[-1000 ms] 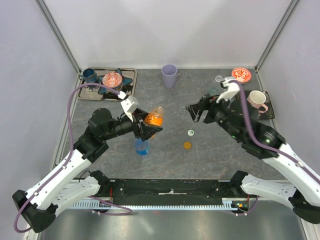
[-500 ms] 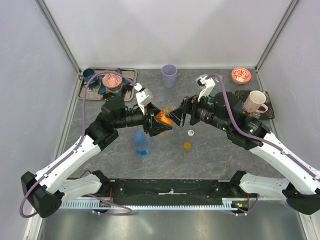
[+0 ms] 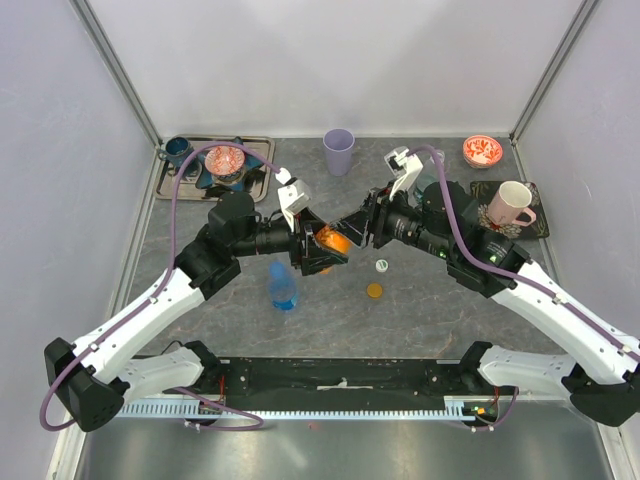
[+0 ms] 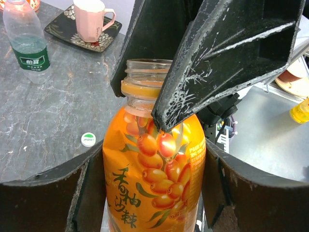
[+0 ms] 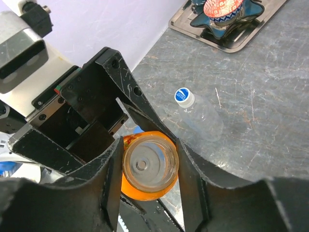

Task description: Unscrew the bottle caps

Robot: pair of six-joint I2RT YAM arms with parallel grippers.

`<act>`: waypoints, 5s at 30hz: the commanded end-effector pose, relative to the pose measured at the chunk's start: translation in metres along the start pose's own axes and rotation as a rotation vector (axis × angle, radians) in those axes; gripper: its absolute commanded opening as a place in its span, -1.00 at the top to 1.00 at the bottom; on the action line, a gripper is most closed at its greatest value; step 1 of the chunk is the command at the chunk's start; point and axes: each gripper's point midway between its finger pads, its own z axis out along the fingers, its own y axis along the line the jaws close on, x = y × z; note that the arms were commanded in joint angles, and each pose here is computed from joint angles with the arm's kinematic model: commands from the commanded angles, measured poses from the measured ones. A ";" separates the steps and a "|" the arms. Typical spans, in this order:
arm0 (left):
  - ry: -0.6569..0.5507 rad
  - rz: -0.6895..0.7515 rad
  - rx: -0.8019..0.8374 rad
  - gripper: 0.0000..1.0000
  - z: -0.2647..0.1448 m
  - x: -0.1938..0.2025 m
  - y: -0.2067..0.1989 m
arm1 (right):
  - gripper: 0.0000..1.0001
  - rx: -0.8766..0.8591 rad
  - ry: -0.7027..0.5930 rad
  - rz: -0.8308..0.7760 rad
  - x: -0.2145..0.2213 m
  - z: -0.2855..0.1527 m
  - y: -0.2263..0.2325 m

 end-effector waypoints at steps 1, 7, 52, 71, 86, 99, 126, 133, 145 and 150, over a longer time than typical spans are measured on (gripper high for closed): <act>-0.066 0.103 0.029 0.13 0.001 -0.027 -0.008 | 0.15 -0.038 -0.020 0.006 -0.003 0.001 0.007; -0.079 0.101 -0.047 -0.38 -0.002 -0.031 0.003 | 0.90 -0.013 -0.036 -0.004 -0.007 -0.006 0.004; -0.118 -0.041 -0.614 -0.99 -0.123 0.018 0.033 | 1.00 1.165 -0.187 -0.187 -0.026 0.095 -0.356; -0.078 -0.069 -0.578 -0.99 -0.104 0.020 0.037 | 0.53 1.208 -0.029 -0.153 0.013 0.109 -0.406; -0.078 -0.069 -0.555 -0.99 -0.103 0.018 0.033 | -0.41 1.213 -0.048 -0.137 0.001 0.100 -0.395; -0.126 -0.070 -0.571 -0.99 -0.107 0.002 0.031 | -0.56 0.908 -0.302 -0.049 -0.090 0.107 -0.278; -0.476 -0.172 -1.178 -0.99 -0.240 -0.003 0.069 | -0.61 0.240 0.154 -0.240 0.063 0.167 -0.041; -0.463 -0.172 -1.163 -0.99 -0.236 0.001 0.069 | -0.61 0.260 0.196 -0.248 0.085 0.172 -0.044; -0.434 -0.186 -1.142 -0.99 -0.227 0.010 0.071 | -0.42 0.299 0.252 -0.258 0.111 0.178 -0.062; -0.431 -0.186 -1.139 -0.99 -0.226 0.010 0.071 | -0.20 0.305 0.266 -0.256 0.117 0.179 -0.064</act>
